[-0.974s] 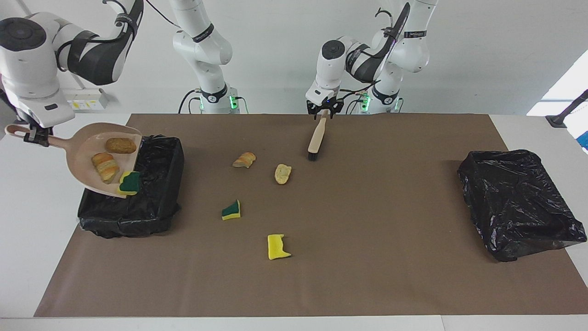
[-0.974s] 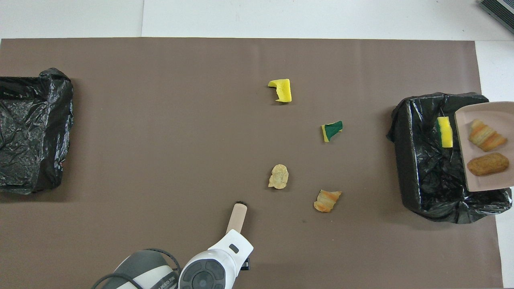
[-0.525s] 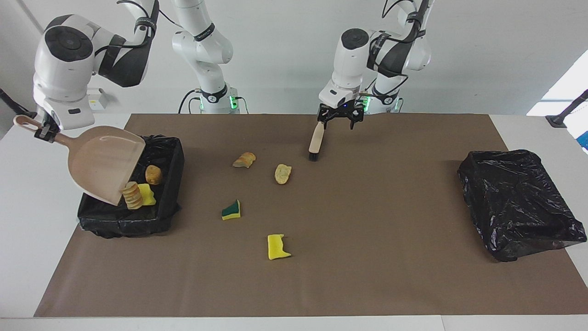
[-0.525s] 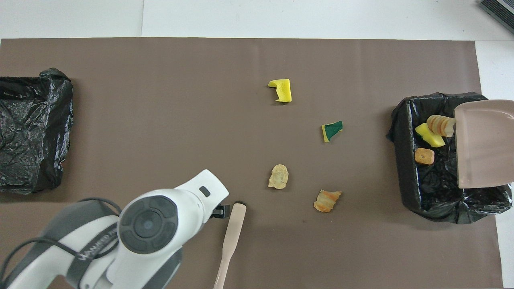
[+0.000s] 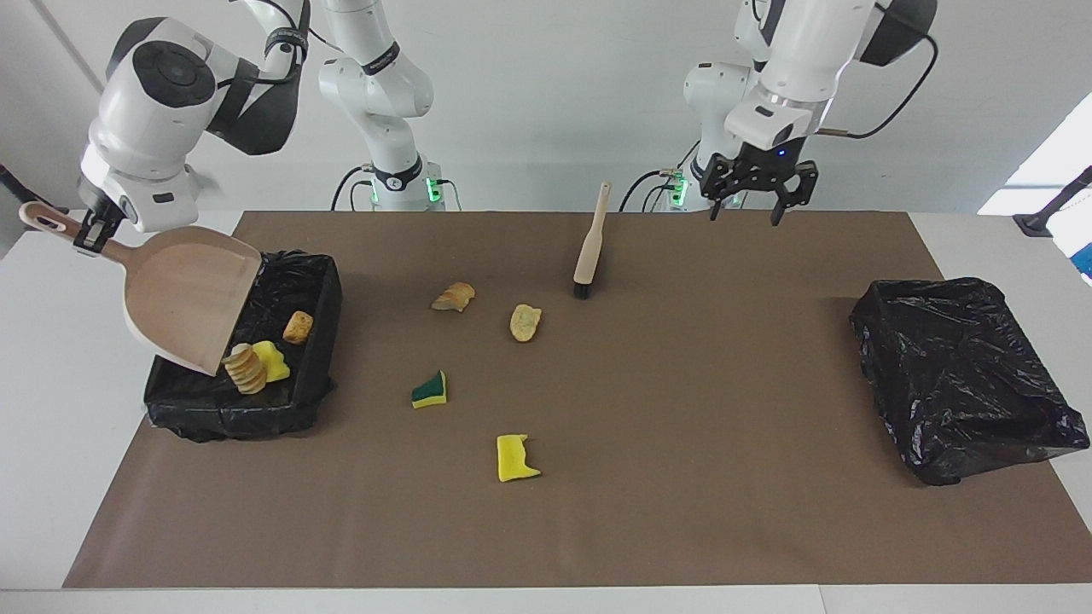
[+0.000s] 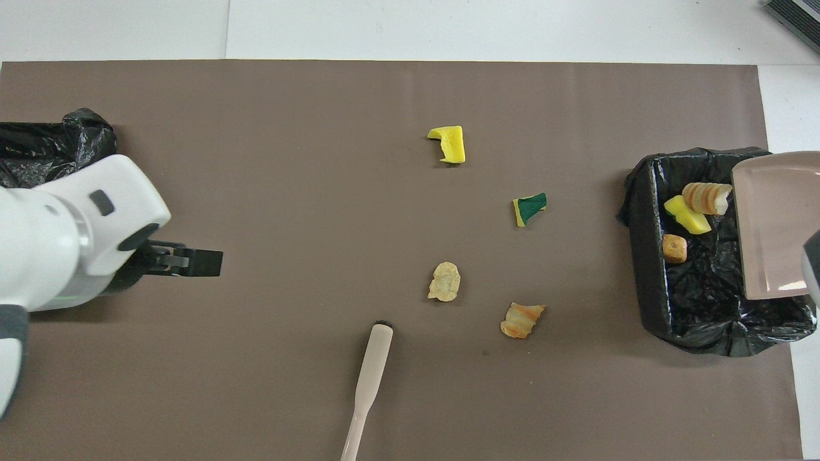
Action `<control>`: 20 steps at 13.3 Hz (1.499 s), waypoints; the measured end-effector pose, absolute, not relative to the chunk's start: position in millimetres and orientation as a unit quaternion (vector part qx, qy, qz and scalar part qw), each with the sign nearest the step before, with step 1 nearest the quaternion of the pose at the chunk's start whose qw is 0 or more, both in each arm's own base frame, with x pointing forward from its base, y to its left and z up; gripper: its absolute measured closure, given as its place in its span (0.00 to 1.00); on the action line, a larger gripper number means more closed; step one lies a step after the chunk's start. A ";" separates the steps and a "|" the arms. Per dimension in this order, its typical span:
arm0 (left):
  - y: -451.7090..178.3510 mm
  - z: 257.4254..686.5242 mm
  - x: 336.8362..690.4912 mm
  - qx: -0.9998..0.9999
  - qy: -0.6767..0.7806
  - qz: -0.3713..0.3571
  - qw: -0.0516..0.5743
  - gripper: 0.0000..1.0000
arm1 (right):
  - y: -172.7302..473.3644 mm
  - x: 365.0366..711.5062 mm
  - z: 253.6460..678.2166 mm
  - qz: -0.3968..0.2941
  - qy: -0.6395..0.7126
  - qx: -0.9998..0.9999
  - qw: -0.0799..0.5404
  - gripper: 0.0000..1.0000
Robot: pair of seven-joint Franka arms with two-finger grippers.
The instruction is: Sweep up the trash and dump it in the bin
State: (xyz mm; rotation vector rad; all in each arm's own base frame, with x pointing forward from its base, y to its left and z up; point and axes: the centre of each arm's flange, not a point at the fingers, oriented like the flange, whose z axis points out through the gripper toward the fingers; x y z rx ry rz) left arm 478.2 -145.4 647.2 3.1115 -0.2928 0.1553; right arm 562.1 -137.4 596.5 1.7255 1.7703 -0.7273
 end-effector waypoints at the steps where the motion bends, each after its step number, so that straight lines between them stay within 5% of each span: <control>1: -125.6 664.7 480.8 0.994 -0.092 0.052 0.005 0.00 | -135.3 561.6 604.2 -0.266 0.658 0.644 0.285 0.67; 6: -65.5 707.0 508.7 0.997 -0.064 0.034 -0.001 0.00 | -128.0 562.6 619.3 -0.246 0.657 0.650 0.292 0.67; 14: -30.4 709.9 524.0 0.998 -0.059 0.035 0.016 0.00 | -100.4 564.7 600.9 -0.106 0.606 0.764 0.197 0.67; 20: -30.9 701.6 528.6 0.997 -0.076 0.026 0.015 0.00 | 5.3 566.7 570.0 -0.039 0.463 0.874 0.144 0.67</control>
